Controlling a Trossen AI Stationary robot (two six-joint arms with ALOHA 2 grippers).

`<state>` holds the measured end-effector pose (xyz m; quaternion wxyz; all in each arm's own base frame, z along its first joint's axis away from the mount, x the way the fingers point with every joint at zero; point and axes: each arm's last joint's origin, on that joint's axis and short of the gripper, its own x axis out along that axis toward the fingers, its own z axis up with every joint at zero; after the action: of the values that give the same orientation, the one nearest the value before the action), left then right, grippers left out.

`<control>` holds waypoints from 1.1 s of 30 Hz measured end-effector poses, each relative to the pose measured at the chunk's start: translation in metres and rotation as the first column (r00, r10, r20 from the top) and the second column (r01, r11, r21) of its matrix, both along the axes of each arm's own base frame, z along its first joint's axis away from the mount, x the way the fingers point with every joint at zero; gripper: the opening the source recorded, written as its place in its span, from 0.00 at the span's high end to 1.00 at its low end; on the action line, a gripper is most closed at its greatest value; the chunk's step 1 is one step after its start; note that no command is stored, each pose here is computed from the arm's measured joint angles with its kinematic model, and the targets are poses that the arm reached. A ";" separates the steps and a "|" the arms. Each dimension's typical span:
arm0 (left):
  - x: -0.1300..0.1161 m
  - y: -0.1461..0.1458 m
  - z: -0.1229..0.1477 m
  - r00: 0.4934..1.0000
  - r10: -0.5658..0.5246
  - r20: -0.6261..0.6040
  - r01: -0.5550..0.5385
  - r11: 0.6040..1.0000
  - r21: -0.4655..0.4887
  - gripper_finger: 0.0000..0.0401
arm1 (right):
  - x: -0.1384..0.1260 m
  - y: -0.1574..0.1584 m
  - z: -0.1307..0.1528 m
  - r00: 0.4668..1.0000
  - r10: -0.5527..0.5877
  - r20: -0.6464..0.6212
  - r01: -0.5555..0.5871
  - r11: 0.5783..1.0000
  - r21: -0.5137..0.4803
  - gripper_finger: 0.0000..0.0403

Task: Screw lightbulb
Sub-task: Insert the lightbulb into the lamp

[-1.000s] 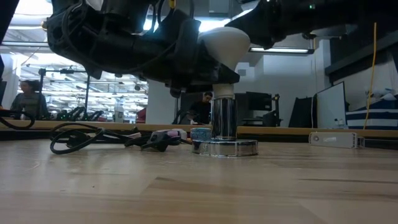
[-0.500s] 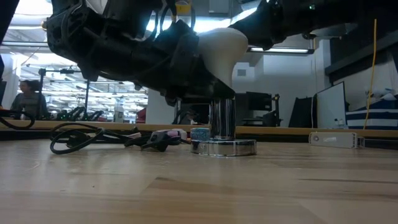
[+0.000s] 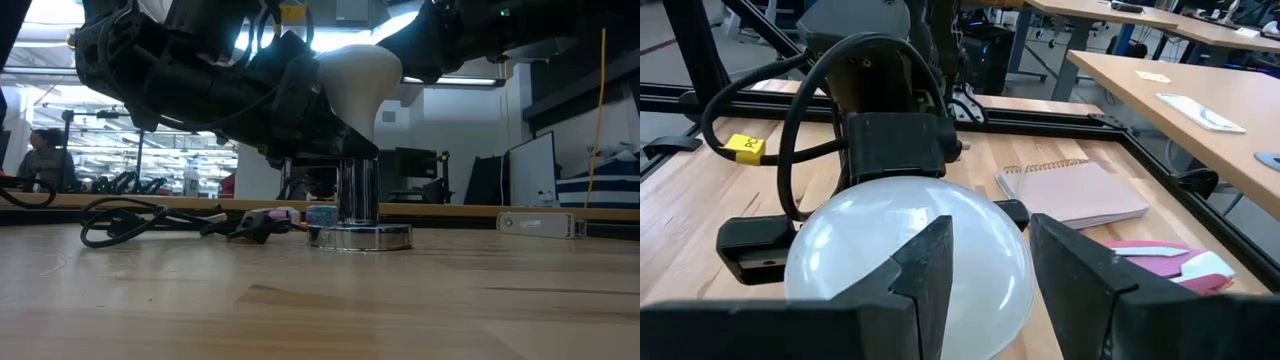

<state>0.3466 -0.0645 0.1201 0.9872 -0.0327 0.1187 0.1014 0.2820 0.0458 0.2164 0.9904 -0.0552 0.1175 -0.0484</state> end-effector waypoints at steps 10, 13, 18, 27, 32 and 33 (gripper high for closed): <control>-0.001 0.000 0.014 0.999 -0.008 0.033 0.007 1.000 0.021 0.59 | 0.000 0.000 -0.001 1.000 0.001 -0.006 -0.001 1.000 -0.003 0.65; -0.003 -0.002 0.018 0.999 -0.019 0.026 0.018 0.999 0.047 0.59 | 0.000 0.000 -0.001 1.000 0.002 -0.007 -0.002 1.000 -0.004 0.65; -0.004 -0.003 0.018 1.000 -0.025 0.017 0.024 0.998 0.062 0.58 | 0.000 0.000 -0.001 1.000 0.003 -0.008 -0.003 1.000 -0.004 0.65; -0.004 -0.003 0.018 1.000 -0.024 0.000 0.024 0.998 0.064 0.58 | 0.000 0.000 -0.002 1.000 0.003 -0.006 -0.003 1.000 -0.004 0.65; -0.004 -0.003 0.018 1.000 -0.011 0.012 0.011 1.000 0.011 0.58 | 0.000 0.000 -0.001 1.000 0.002 -0.006 -0.002 1.000 -0.004 0.65; -0.004 -0.003 0.018 1.000 -0.008 0.016 0.008 1.000 -0.006 0.58 | 0.000 0.000 -0.001 1.000 0.002 -0.006 -0.002 1.000 -0.004 0.65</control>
<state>0.3428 -0.0675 0.1385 0.9884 -0.0359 0.1111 0.0969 0.2820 0.0459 0.2150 0.9899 -0.0575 0.1201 -0.0477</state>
